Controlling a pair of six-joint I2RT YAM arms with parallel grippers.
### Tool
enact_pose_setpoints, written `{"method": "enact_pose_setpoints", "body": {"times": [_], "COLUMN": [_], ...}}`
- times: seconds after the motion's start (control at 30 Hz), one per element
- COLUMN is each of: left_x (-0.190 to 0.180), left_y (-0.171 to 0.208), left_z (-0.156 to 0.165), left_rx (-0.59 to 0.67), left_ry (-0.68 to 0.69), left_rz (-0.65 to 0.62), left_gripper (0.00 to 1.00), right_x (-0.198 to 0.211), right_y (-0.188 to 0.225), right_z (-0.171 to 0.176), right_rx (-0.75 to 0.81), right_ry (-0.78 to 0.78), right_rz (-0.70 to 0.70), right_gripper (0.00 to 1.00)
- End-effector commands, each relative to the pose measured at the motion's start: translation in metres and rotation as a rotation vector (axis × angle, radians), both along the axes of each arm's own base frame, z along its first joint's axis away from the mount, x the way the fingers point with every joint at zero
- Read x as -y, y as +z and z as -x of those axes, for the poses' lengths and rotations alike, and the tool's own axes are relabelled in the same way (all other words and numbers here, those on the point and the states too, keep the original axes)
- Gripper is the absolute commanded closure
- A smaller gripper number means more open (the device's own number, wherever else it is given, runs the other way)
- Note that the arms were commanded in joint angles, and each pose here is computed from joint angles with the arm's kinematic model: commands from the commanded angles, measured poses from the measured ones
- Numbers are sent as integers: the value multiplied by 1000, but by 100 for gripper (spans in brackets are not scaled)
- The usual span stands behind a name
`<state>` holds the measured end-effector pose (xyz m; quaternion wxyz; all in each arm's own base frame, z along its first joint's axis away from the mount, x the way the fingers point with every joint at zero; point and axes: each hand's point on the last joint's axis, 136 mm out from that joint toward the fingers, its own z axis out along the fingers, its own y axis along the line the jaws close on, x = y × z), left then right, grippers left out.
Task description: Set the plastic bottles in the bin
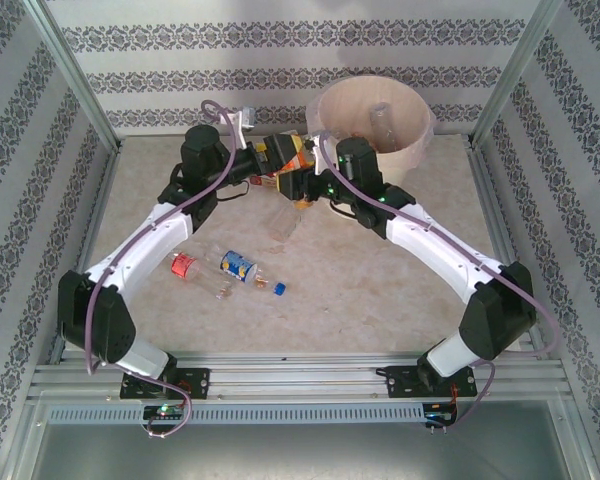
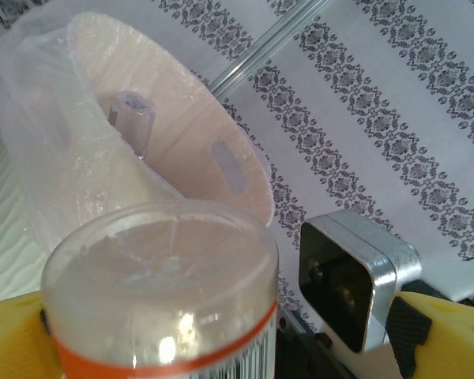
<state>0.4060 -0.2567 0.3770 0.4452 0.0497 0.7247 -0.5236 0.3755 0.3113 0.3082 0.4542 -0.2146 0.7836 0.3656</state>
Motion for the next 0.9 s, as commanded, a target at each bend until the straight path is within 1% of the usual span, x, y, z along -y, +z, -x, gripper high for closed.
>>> {"method": "enact_pose_setpoints", "body": {"times": [0.0,0.17,0.3,0.4,0.53,0.67,0.8,0.87], "left_x": [-18,-47,-70,-87,-107,-115,-120,-123], "left_y": [38,42,29,17,-2,-17,-28,-31], "left_z": [21,28,26,23,18,15,12,11], "left_rx": [134,159,129,88,16,-34,-73,-89], "left_ry": [59,210,337,430,538,580,603,615], "left_rz": [-58,-127,-179,-220,-281,-309,-320,-329], "left_gripper": [0,0,0,0,0,0,0,0], "right_x": [27,53,77,93,109,129,154,160], "right_y": [29,42,57,70,85,94,99,99], "right_z": [-6,-14,-22,-28,-31,-47,-78,-93], "right_rx": [109,160,197,248,348,404,451,472], "right_ry": [-75,-141,-201,-228,-160,-149,-204,-191], "right_rz": [73,123,137,180,251,332,407,437], "right_gripper": [54,53,53,53,54,53,53,52]}}
